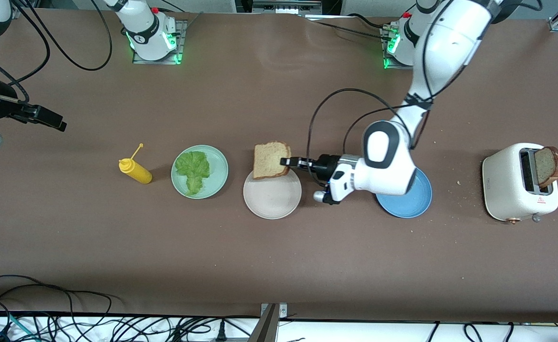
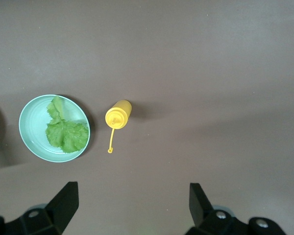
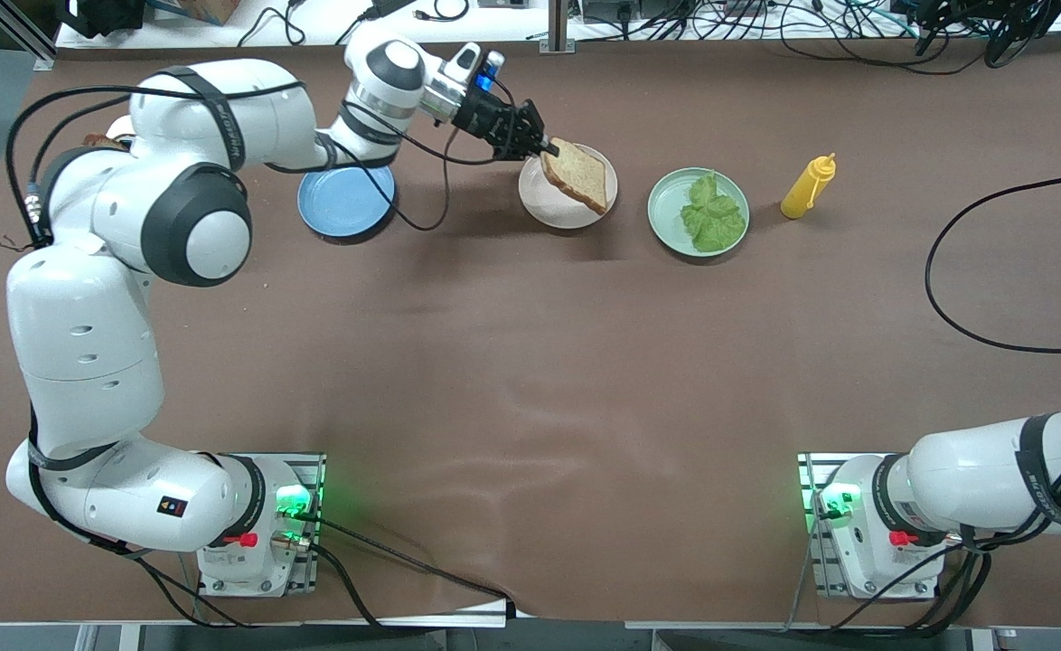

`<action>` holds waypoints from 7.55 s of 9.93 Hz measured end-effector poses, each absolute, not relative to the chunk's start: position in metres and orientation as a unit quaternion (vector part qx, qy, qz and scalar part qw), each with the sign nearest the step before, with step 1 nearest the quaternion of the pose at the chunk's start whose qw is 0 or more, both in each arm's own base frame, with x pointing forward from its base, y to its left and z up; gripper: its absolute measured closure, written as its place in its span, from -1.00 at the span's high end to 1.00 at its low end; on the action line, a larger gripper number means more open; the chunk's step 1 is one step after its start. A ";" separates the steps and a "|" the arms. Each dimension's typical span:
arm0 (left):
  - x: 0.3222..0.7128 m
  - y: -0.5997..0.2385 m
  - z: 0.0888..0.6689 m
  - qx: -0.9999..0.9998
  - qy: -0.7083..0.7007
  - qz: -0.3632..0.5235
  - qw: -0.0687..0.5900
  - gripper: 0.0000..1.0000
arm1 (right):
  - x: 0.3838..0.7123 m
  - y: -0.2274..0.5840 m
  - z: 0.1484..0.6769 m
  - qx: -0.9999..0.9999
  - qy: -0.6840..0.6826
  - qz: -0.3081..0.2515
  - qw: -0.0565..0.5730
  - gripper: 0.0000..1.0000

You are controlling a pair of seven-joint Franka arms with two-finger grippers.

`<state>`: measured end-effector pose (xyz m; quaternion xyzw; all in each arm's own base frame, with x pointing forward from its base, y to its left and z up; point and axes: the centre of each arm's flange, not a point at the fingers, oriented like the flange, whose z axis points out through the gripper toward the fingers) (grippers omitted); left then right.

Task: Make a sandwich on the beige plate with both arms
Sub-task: 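Carry the bread slice over the beige plate with the left gripper, then lower the bread onto the beige plate and open the left gripper, then withdraw the left gripper while the right gripper reaches the lettuce plate, then lower the right gripper onto the lettuce leaf and grasp it, then carry the lettuce leaf over the bread with the right gripper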

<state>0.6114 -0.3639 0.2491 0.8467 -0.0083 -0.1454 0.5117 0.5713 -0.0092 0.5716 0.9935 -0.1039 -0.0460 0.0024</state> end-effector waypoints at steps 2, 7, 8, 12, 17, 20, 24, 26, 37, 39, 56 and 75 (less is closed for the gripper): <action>0.611 -0.363 0.224 0.846 -0.015 -0.135 0.515 -0.82 | 0.571 -0.009 0.571 0.994 -0.103 -0.047 0.002 1.00; 0.615 -0.358 0.195 0.851 -0.012 -0.106 0.514 -0.82 | 0.571 -0.012 0.571 0.993 -0.105 -0.047 0.002 1.00; 0.614 -0.363 0.192 0.852 -0.007 -0.103 0.514 -0.82 | 0.571 -0.012 0.571 0.993 -0.105 -0.047 0.002 1.00; 0.612 -0.371 0.188 0.857 -0.001 -0.088 0.507 -0.34 | 0.571 -0.012 0.571 0.993 -0.104 -0.047 0.002 1.00; 0.634 -0.356 0.204 0.858 0.003 -0.062 0.509 1.00 | 0.571 -0.012 0.571 0.993 -0.104 -0.047 0.002 1.00; 0.658 -0.333 0.224 0.870 -0.019 -0.030 0.492 1.00 | 0.571 -0.012 0.571 0.993 -0.104 -0.047 0.002 1.00; 0.678 -0.287 0.243 0.920 -0.081 -0.007 0.383 1.00 | 0.571 -0.010 0.571 0.994 -0.102 -0.047 0.002 1.00; 0.690 -0.257 0.261 0.950 -0.096 0.007 0.296 1.00 | 0.572 -0.006 0.568 0.994 -0.098 -0.049 0.000 1.00; 0.712 -0.106 0.344 0.987 -0.155 0.013 0.043 1.00 | 0.590 0.146 0.459 0.994 0.016 -0.108 -0.024 1.00; 0.714 -0.092 0.350 0.988 -0.146 0.015 0.042 1.00 | 0.595 0.176 0.428 0.995 0.035 -0.088 -0.027 1.00; 0.704 -0.040 0.401 0.995 -0.090 0.006 0.044 1.00 | 0.597 0.218 0.201 0.996 0.058 -0.064 -0.026 0.06; 0.679 0.050 0.444 0.997 -0.079 -0.006 -0.024 1.00 | 0.658 0.358 0.295 0.933 -0.339 0.012 -0.118 -0.92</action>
